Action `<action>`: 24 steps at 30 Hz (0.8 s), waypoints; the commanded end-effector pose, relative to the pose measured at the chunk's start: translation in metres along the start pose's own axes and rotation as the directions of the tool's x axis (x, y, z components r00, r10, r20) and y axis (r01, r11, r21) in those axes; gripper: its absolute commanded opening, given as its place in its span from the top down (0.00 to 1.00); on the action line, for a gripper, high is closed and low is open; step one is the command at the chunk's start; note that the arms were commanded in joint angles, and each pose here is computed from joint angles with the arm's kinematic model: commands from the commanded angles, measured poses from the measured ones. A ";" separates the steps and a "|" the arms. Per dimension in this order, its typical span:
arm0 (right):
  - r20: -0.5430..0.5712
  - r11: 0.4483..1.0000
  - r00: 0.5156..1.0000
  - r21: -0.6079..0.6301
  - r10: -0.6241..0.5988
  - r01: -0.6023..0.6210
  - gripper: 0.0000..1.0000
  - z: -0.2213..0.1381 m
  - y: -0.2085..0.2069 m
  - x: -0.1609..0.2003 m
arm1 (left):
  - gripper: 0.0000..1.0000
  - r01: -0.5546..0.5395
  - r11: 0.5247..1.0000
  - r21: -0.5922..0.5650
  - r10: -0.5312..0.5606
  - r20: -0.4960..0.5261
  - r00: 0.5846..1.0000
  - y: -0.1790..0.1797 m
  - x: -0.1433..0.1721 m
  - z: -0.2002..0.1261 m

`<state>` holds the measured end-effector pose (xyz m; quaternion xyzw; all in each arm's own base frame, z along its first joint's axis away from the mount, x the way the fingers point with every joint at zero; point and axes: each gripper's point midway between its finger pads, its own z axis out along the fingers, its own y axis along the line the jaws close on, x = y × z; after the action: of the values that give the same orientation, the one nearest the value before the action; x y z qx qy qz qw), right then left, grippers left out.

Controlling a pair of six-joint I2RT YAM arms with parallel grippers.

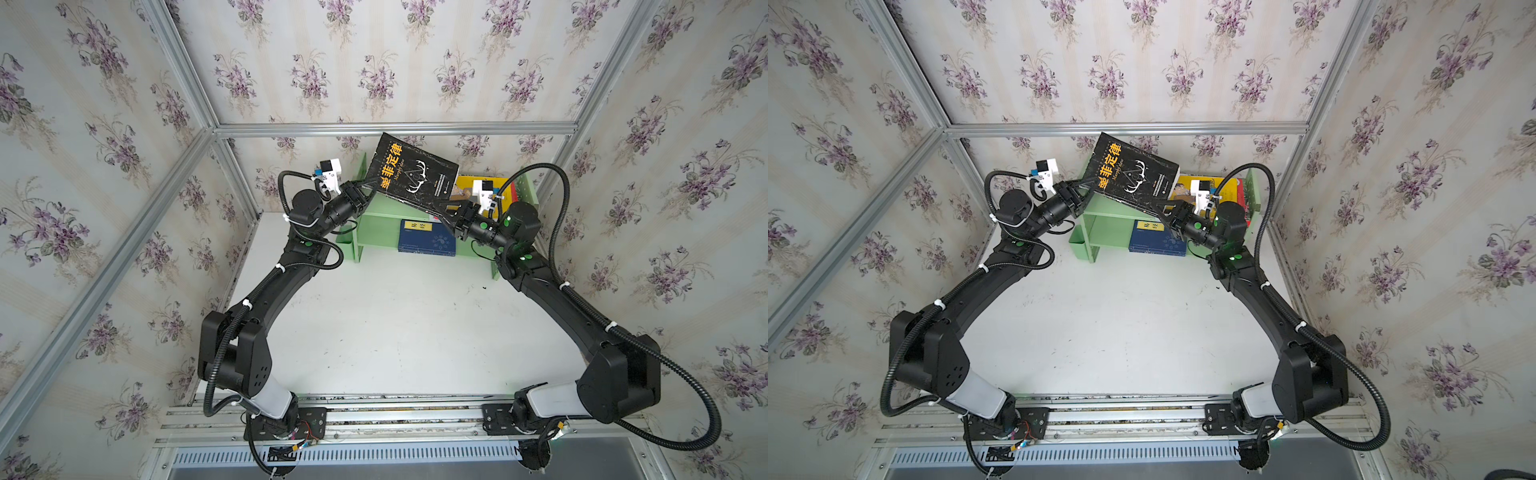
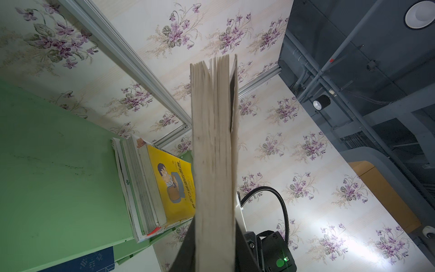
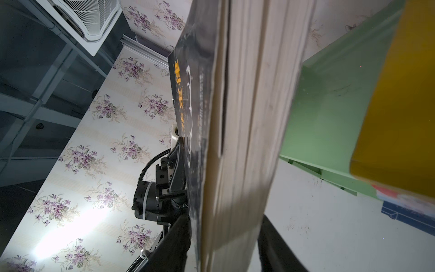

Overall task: Stacking books/files
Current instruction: Pass the book.

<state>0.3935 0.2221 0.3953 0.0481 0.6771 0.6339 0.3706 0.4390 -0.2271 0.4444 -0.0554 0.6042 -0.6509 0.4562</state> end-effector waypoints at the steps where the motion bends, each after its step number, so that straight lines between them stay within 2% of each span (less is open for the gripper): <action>1: 0.020 0.996 0.999 -0.084 -0.028 0.030 0.65 0.004 0.024 -0.009 | 0.92 -0.069 0.993 0.099 0.063 0.064 0.996 -0.033 -0.011 -0.004; 4: 0.017 0.997 0.999 -0.068 -0.037 0.039 0.83 0.006 0.020 -0.009 | 0.90 -0.076 0.991 0.111 0.071 0.048 0.996 -0.037 -0.009 -0.004; 9: -0.003 0.995 0.996 -0.047 -0.092 0.092 1.00 0.003 0.025 -0.006 | 0.78 -0.079 0.994 0.079 0.079 0.000 0.997 -0.031 0.000 -0.005; 12: -0.038 0.988 0.989 -0.063 -0.143 0.140 1.00 0.002 0.033 -0.003 | 0.52 -0.072 0.995 0.062 0.074 -0.040 0.996 -0.026 0.002 -0.003; 15: -0.081 0.978 0.979 -0.111 -0.187 0.177 1.00 -0.002 0.046 0.000 | 0.37 -0.059 0.997 0.048 0.064 -0.110 0.992 -0.021 0.003 0.000; 18: -0.119 0.962 0.965 -0.173 -0.233 0.211 1.00 -0.008 0.061 0.004 | 0.34 -0.052 0.998 0.027 0.056 -0.176 0.983 -0.016 0.002 -0.003; 22: -0.155 0.947 0.948 -0.209 -0.279 0.245 1.00 -0.014 0.071 0.010 | 0.34 -0.052 0.996 -0.069 0.028 -0.304 0.952 -0.001 0.012 -0.004; 24: -0.162 0.943 0.942 -0.211 -0.294 0.258 1.00 -0.015 0.073 0.012 | 0.35 -0.060 0.997 -0.054 0.038 -0.341 0.939 -0.005 0.016 -0.006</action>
<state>0.3676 0.2265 0.4297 -0.0709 0.6747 0.6356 0.3685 0.4376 -0.2254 0.4578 0.0220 0.6645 -0.6258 0.4078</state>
